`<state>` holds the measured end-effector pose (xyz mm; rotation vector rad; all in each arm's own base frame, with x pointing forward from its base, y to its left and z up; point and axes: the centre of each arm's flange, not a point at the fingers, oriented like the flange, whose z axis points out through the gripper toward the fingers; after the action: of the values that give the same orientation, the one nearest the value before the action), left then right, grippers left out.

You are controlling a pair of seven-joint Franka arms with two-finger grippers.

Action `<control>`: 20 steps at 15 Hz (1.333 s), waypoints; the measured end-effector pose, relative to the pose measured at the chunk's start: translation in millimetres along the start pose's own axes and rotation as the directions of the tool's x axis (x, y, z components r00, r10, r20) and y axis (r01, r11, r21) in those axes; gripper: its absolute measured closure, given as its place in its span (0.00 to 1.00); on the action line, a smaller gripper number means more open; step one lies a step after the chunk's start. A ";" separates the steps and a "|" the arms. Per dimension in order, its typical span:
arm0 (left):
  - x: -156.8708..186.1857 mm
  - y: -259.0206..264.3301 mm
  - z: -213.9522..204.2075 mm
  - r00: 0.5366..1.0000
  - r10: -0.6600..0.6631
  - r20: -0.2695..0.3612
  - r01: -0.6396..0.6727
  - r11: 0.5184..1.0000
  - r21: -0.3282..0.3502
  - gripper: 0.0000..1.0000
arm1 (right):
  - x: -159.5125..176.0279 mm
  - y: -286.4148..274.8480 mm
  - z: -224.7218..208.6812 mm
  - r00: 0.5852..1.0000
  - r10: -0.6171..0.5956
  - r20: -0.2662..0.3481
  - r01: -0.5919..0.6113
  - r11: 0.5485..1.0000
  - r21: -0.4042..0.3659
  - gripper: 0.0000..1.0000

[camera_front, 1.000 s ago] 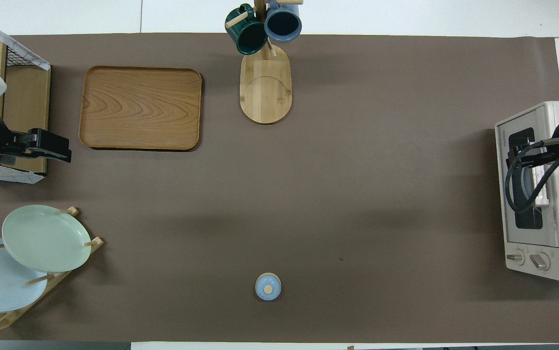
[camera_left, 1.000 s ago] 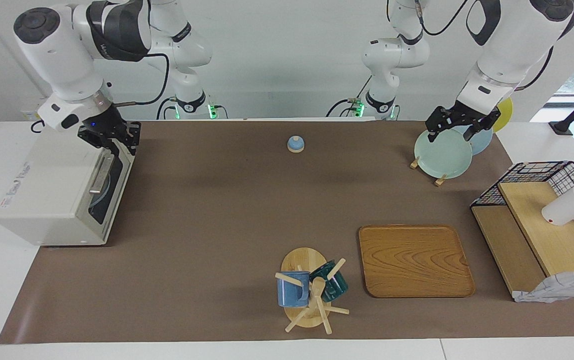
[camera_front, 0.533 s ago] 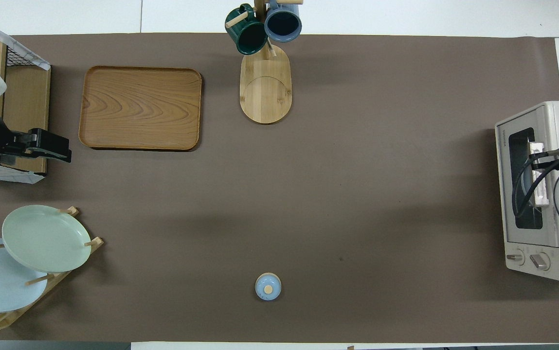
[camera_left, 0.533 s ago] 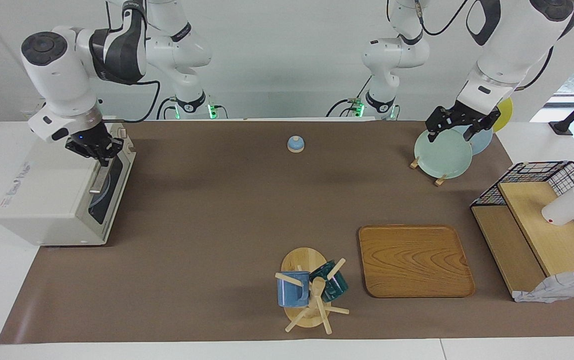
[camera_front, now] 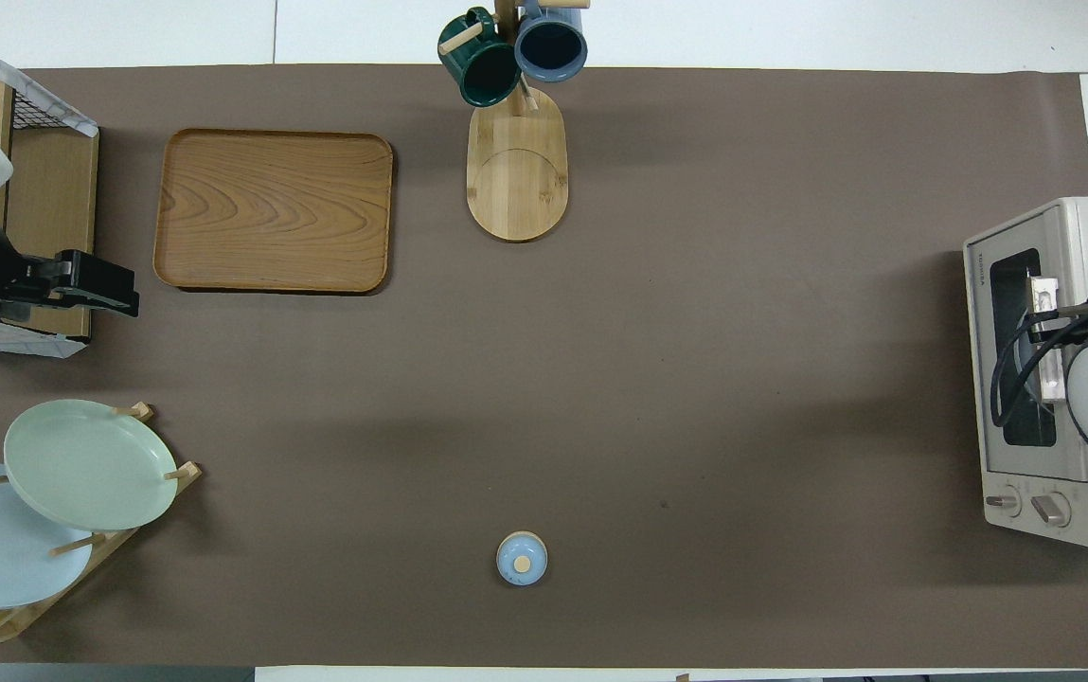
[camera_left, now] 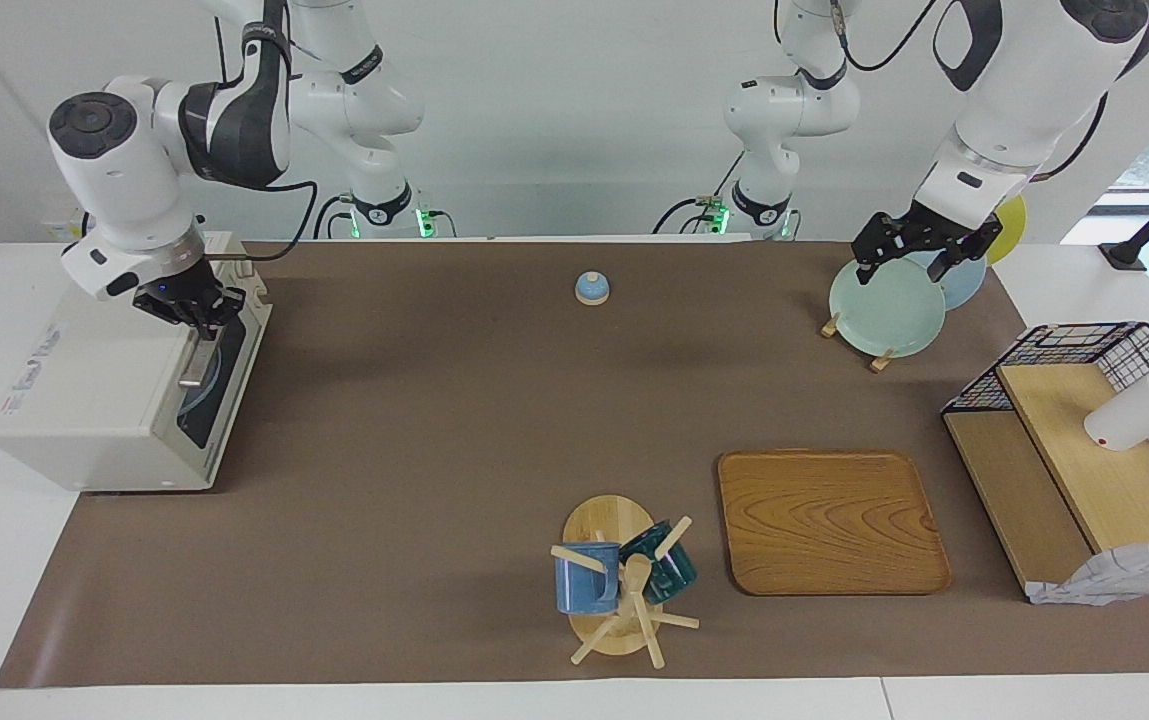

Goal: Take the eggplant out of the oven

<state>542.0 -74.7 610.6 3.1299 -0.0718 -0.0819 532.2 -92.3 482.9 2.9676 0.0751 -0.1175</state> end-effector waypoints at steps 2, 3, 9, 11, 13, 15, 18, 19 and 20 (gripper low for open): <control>0.0 0.0 0.0 1.000 0.000 0.000 0.000 1.000 0.000 0.00 | -1.9 1.6 6.4 1.000 0.003 0.009 -0.003 1.000 0.002 0.99; 0.0 0.0 0.0 1.000 0.000 0.000 0.000 1.000 0.000 0.00 | -2.9 1.6 9.6 1.000 0.003 0.016 -0.004 1.000 0.004 0.99; 0.0 0.0 0.0 1.000 0.000 0.000 0.000 1.000 0.000 0.00 | -5.2 2.0 15.3 1.000 0.005 0.010 -0.005 1.000 0.005 0.99; 0.0 0.0 0.0 1.000 0.000 0.000 0.000 1.000 0.000 0.00 | -5.7 -0.1 16.2 1.000 0.001 0.003 -0.001 1.000 0.004 0.99; 0.0 0.0 0.0 1.000 0.000 0.000 0.000 1.000 0.000 0.00 | -7.0 -4.2 16.4 1.000 -0.004 -0.007 0.004 1.000 0.007 0.99; 0.0 0.0 0.0 1.000 0.000 0.000 0.000 1.000 0.000 0.00 | -7.1 -9.7 17.3 1.000 -0.003 -0.014 0.004 1.000 0.027 0.99; 0.0 0.0 0.0 1.000 0.000 0.000 0.000 1.000 0.000 0.00 | -5.9 -22.0 21.5 1.000 -0.001 -0.023 0.003 0.997 0.072 0.99; 0.0 0.0 0.0 1.000 0.000 0.000 0.000 1.000 0.000 0.00 | -5.2 -30.6 24.8 1.000 -0.010 -0.029 0.012 0.996 0.084 0.99; 0.0 0.0 0.0 1.000 0.000 0.000 0.000 1.000 0.000 0.00 | -4.3 -41.8 30.2 0.999 -0.022 -0.038 0.026 0.995 0.094 0.99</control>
<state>542.0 -74.7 610.6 3.1299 -0.0718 -0.0820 523.3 -56.5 446.6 3.0643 0.1130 -0.0713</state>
